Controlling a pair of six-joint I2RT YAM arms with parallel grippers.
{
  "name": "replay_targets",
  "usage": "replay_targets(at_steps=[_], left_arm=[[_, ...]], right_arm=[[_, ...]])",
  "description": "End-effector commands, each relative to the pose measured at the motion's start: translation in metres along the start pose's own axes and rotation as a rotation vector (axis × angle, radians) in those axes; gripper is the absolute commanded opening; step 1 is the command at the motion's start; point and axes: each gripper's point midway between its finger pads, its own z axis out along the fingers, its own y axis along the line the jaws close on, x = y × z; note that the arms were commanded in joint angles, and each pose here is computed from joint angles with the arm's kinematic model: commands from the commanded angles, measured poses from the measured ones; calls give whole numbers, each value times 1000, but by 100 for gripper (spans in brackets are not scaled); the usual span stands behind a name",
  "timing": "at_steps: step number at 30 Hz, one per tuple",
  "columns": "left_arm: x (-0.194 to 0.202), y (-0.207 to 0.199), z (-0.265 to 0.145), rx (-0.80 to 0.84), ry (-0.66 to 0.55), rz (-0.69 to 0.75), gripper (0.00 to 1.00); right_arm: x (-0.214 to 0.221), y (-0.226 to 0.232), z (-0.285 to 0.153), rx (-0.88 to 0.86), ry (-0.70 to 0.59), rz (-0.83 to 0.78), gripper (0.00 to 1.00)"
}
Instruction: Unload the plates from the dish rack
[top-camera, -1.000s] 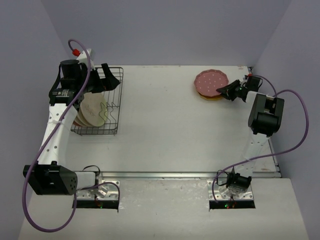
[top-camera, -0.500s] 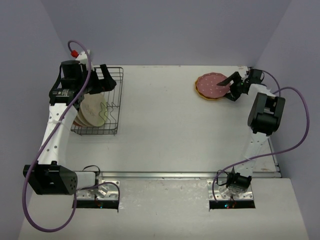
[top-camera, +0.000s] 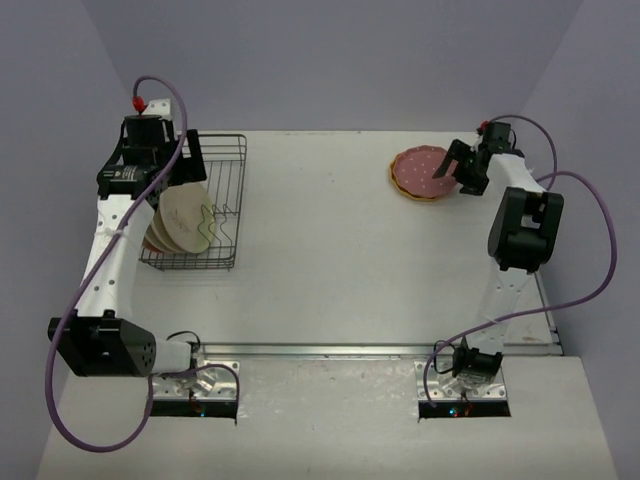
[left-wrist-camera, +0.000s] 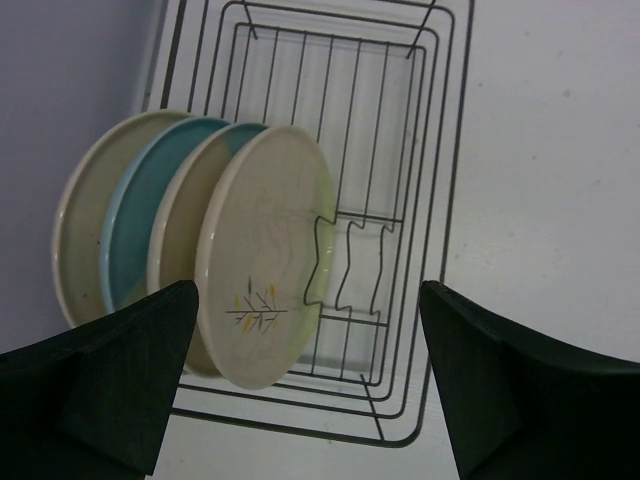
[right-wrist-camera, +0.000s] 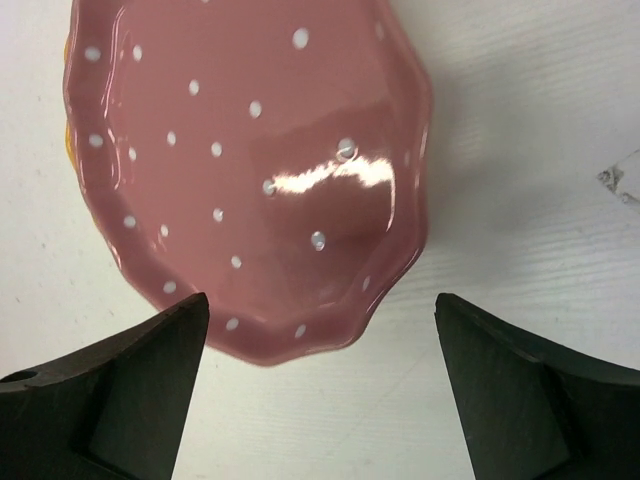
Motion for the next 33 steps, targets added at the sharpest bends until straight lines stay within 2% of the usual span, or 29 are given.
replay_targets(at_steps=[1, 7, 15, 21, 29, 33], left_arm=[[18, 25, 10, -107, 95, 127, 86], [52, 45, 29, -196, 199, 190, 74], [69, 53, 46, -211, 240, 201, 73], [93, 37, 67, -117, 313, 194, 70], [107, 7, 86, 50, 316, 162, 57], [121, 3, 96, 68, 334, 146, 45]], right_arm=[[-18, 23, -42, 4, -96, -186, 94], [-3, 77, -91, -87, -201, -391, 95], [38, 108, -123, -202, -193, -447, 95], [56, 115, -143, -272, -209, -473, 95], [82, 131, -160, -430, -214, -516, 95], [96, 137, -165, -494, -186, -518, 95]])
